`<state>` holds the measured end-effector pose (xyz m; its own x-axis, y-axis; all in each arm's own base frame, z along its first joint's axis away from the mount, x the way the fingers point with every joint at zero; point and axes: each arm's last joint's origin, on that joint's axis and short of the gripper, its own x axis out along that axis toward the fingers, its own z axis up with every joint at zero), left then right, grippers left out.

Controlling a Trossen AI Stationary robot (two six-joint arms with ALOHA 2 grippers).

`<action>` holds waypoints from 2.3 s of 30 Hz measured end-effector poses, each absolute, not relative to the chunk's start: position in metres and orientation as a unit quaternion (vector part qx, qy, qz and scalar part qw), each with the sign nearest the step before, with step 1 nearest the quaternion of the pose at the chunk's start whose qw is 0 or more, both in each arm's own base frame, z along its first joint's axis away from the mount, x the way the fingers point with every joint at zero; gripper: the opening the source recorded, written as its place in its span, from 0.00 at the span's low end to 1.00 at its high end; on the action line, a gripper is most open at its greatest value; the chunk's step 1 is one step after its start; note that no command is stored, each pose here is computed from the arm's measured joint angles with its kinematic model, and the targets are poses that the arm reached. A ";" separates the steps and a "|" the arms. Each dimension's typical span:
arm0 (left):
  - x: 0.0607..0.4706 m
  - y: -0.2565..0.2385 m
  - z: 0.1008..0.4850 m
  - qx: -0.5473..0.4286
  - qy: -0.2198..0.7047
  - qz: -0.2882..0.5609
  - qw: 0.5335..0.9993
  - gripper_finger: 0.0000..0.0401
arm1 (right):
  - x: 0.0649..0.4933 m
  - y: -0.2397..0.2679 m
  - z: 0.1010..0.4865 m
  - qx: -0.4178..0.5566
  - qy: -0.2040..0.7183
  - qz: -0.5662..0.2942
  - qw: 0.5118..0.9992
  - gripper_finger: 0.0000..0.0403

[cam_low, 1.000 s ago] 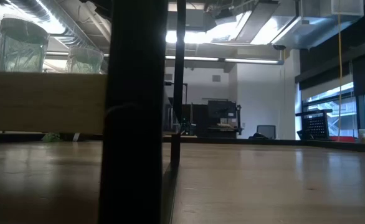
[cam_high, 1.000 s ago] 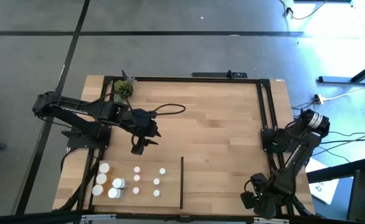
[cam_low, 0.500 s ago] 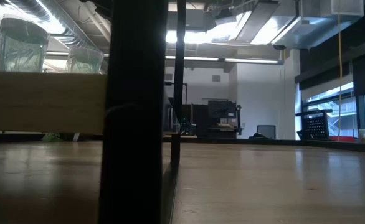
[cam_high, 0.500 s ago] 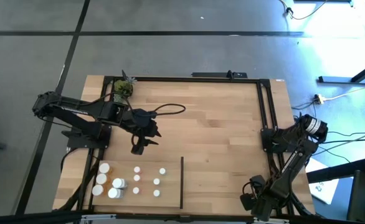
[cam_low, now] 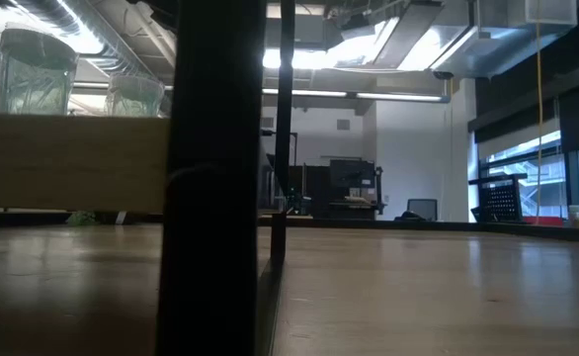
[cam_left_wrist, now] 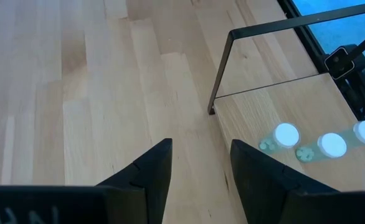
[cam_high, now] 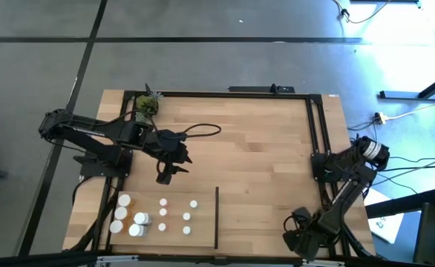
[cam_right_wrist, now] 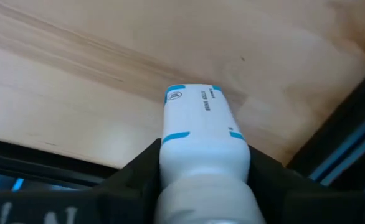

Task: Pick and place medicine bottles onto shelf by color
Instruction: Put the big white pill bottle on the shelf aligned with the other big white pill bottles

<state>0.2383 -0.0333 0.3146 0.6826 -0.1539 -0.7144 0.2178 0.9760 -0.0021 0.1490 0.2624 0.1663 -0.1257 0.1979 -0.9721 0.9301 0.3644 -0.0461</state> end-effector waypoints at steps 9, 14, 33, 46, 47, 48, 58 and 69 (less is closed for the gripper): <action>0.238 -0.033 0.315 0.041 0.385 -0.101 0.916 0.39 | 0.181 0.236 0.173 0.391 0.683 -0.296 0.542 0.40; 0.238 -0.033 0.315 0.042 0.385 -0.101 0.916 0.39 | 0.200 0.205 0.189 0.379 0.687 -0.259 0.564 0.41; 0.241 -0.029 0.316 0.016 0.377 -0.044 0.925 0.39 | 0.269 0.067 0.238 0.323 0.659 -0.135 0.665 0.42; 0.220 -0.025 0.335 -0.040 0.338 -0.023 0.940 0.39 | 0.350 -0.006 0.273 0.171 0.646 -0.085 0.739 0.42; 0.215 -0.025 0.340 -0.048 0.327 -0.023 0.943 0.39 | 0.357 -0.010 0.274 0.160 0.643 -0.076 0.745 0.42; 0.209 -0.025 0.344 -0.054 0.317 -0.023 0.947 0.39 | 0.365 -0.014 0.275 0.151 0.639 -0.068 0.751 0.42; 0.153 -0.022 0.376 -0.095 0.234 -0.037 0.967 0.39 | 0.438 -0.037 0.254 0.081 0.622 -0.017 0.779 0.42; 0.133 -0.020 0.383 -0.120 0.213 -0.037 0.969 0.39 | 0.490 -0.042 0.211 0.031 0.616 0.025 0.787 0.42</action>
